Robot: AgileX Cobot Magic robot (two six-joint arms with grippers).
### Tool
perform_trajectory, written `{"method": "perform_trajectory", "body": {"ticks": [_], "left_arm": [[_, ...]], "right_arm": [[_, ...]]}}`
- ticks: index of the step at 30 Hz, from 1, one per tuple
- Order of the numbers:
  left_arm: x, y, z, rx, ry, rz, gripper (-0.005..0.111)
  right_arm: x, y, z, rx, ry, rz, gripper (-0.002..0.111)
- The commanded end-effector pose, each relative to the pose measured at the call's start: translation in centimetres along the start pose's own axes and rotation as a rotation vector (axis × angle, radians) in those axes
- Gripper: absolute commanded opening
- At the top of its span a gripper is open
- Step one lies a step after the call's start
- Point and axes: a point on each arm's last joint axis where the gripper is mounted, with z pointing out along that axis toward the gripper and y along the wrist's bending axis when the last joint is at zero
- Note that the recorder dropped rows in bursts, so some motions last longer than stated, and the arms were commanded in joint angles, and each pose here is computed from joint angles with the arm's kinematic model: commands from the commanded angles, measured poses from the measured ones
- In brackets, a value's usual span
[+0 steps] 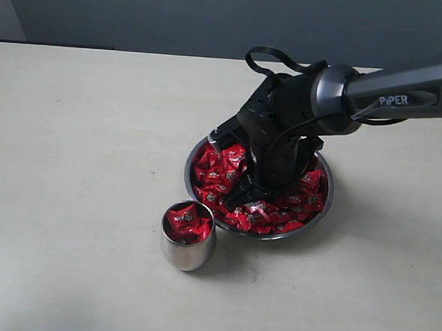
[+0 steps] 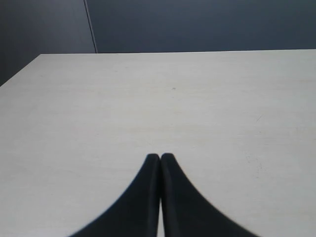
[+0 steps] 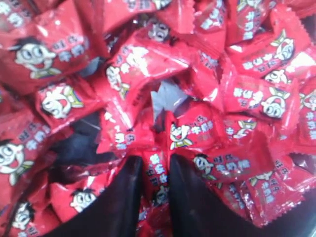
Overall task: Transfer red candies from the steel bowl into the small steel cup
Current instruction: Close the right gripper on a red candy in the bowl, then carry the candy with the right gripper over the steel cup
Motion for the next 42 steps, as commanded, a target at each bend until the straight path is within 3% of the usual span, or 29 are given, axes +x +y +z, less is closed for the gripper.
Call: {"method": "perform_trajectory", "body": {"ticks": [1, 10, 28, 37, 42], "left_arm": [[0.0, 0.0, 0.0, 0.006, -0.011, -0.006, 0.000], [0.0, 0.0, 0.0, 0.006, -0.011, -0.006, 0.000], [0.0, 0.0, 0.0, 0.006, -0.011, -0.006, 0.000], [0.0, 0.0, 0.0, 0.006, -0.011, -0.006, 0.000], [0.0, 0.0, 0.0, 0.006, -0.011, -0.006, 0.000]], "right_arm": [[0.0, -0.5, -1.3, 0.005, -0.018, 0.010, -0.001], [-0.1, -1.6, -5.4, 0.002, -0.124, 0.040, -0.001], [0.1, -2.0, -7.1, 0.001, -0.158, 0.056, -0.001], [0.5, -2.4, -10.3, -0.063, -0.235, 0.125, -0.001], [0.8, -1.7, -11.8, -0.181, -0.264, 0.130, -0.001]]}}
